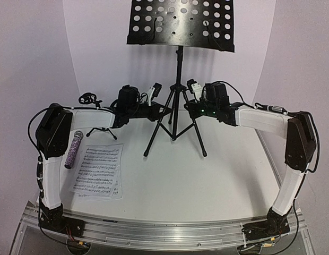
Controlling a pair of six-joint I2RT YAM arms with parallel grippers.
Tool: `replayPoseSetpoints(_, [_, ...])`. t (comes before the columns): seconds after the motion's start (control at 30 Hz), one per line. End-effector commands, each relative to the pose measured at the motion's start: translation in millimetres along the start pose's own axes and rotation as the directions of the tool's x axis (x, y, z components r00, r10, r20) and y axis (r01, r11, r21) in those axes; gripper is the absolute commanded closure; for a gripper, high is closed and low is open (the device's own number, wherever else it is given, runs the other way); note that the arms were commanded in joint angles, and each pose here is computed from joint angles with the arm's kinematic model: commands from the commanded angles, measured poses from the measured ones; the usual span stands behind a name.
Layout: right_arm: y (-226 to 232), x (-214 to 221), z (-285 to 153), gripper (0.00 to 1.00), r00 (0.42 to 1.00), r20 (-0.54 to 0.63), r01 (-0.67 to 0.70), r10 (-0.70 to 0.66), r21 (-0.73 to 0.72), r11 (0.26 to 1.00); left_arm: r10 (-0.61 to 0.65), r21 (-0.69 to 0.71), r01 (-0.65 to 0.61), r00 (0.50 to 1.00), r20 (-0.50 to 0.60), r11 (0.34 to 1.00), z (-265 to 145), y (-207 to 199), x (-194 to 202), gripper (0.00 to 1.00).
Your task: Pack up the instrument practice props
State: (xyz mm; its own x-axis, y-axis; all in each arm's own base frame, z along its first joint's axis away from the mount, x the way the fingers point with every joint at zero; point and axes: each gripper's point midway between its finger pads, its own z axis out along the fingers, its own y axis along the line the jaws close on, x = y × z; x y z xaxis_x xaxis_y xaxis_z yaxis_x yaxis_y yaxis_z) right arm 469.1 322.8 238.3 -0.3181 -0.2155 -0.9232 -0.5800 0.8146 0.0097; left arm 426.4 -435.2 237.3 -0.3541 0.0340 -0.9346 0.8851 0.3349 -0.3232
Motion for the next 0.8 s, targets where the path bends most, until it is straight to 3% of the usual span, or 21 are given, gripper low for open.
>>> replayPoseSetpoints(0.0, [158.6, -117.6, -66.0, 1.0, 0.937, 0.311, 0.049, 0.159, -0.568, 0.822, 0.315, 0.461, -0.403, 0.913, 0.258, 0.79, 3.0, -165.7, -65.3, 1.0])
replayPoseSetpoints(0.07, [166.6, -119.7, -77.6, 1.0, 0.939, 0.273, 0.007, 0.209, -0.623, 0.782, 0.286, 0.518, -0.376, 0.926, 0.248, 0.768, -7.4, -169.3, -69.7, 1.0])
replayPoseSetpoints(0.3, [173.0, -124.5, -98.9, 1.0, 0.908, 0.338, -0.01, 0.246, -0.571, 0.821, 0.211, 0.669, -0.268, 0.963, 0.166, 0.693, -21.6, -215.4, -59.4, 1.0])
replayPoseSetpoints(0.43, [175.2, -135.8, -105.8, 1.0, 0.9, 0.374, 0.028, 0.224, -0.562, 0.826, 0.215, 0.672, -0.275, 0.961, 0.174, 0.688, -18.7, -221.7, -49.0, 1.0])
replayPoseSetpoints(0.57, [175.2, -131.3, -104.5, 1.0, 0.912, 0.368, 0.046, 0.183, -0.536, 0.843, 0.287, 0.666, -0.361, 0.931, 0.224, 0.653, -15.1, -223.2, -37.9, 1.0])
replayPoseSetpoints(0.77, [182.3, -123.9, -102.4, 1.0, 0.924, 0.374, 0.139, 0.084, -0.531, 0.836, 0.438, 0.625, -0.54, 0.837, 0.328, 0.564, 2.2, -213.0, -27.0, 1.0])
